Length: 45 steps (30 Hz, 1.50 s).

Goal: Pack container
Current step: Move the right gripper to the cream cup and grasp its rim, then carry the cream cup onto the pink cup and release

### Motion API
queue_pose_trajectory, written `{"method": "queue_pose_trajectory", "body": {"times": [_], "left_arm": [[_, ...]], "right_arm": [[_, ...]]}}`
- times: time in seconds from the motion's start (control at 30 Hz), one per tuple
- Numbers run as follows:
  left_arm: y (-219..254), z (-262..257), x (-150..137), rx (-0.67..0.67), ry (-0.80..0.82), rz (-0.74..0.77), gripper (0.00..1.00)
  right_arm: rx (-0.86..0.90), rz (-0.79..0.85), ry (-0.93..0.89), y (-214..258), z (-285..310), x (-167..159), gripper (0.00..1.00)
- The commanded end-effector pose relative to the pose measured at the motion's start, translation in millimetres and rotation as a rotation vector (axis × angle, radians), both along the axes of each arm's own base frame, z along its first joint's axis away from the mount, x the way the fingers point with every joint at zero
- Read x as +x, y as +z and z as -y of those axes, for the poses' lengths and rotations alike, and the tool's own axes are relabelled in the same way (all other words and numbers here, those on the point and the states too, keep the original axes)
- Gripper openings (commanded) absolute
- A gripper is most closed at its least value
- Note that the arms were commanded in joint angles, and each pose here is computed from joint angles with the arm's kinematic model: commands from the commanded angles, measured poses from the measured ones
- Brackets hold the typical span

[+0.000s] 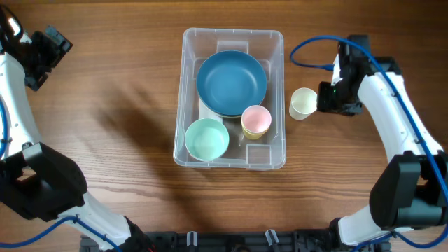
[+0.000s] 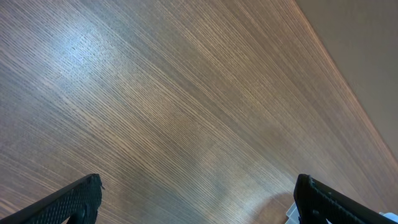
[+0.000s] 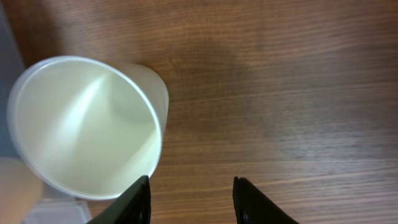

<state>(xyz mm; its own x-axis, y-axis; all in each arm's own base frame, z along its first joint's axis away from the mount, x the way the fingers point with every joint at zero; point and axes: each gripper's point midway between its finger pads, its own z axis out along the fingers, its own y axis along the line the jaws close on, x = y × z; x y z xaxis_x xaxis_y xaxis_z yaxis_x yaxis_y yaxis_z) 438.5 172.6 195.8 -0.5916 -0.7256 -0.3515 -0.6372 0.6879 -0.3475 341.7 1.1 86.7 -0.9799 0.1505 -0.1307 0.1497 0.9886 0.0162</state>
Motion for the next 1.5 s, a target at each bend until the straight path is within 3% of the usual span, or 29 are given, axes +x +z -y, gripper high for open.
{"method": "queue_pose_trajectory", "body": {"times": [0.0,0.3,0.63,0.8,0.93,1.07,1.3,1.47], "left_arm": [[19.2,-1.9,0.6,0.018,0.011,0.043,1.0],[19.2,-1.9,0.6,0.018,0.011,0.043,1.0],[19.2,-1.9,0.6,0.018,0.011,0.043,1.0],[19.2,-1.9,0.6,0.018,0.011,0.043,1.0],[19.2,-1.8,0.6,0.018,0.011,0.043,1.0],[19.2,-1.9,0.6,0.018,0.011,0.043,1.0],[19.2,-1.9,0.6,0.018,0.011,0.043,1.0],[19.2,-1.9,0.6,0.018,0.011,0.043,1.0]], "right_arm": [[0.061,0.037,0.012,-9.7,-11.7,2.6,0.43],[0.187,0.065,-0.008,-7.4,-32.4,9.4,0.43],[0.117,0.106,-0.106,-26.3,-17.4,15.0,0.35],[0.121,0.127,-0.114,-27.9,-17.5,19.0,0.24],[0.121,0.136,-0.113,-27.0,-17.5,21.1,0.06],[0.084,0.162,-0.112,-19.8,-11.1,28.4,0.04],[-0.065,0.337,-0.076,64.6,13.6,64.3,0.04],[-0.036,0.462,0.042,144.5,-4.5,78.5,0.04]]}}
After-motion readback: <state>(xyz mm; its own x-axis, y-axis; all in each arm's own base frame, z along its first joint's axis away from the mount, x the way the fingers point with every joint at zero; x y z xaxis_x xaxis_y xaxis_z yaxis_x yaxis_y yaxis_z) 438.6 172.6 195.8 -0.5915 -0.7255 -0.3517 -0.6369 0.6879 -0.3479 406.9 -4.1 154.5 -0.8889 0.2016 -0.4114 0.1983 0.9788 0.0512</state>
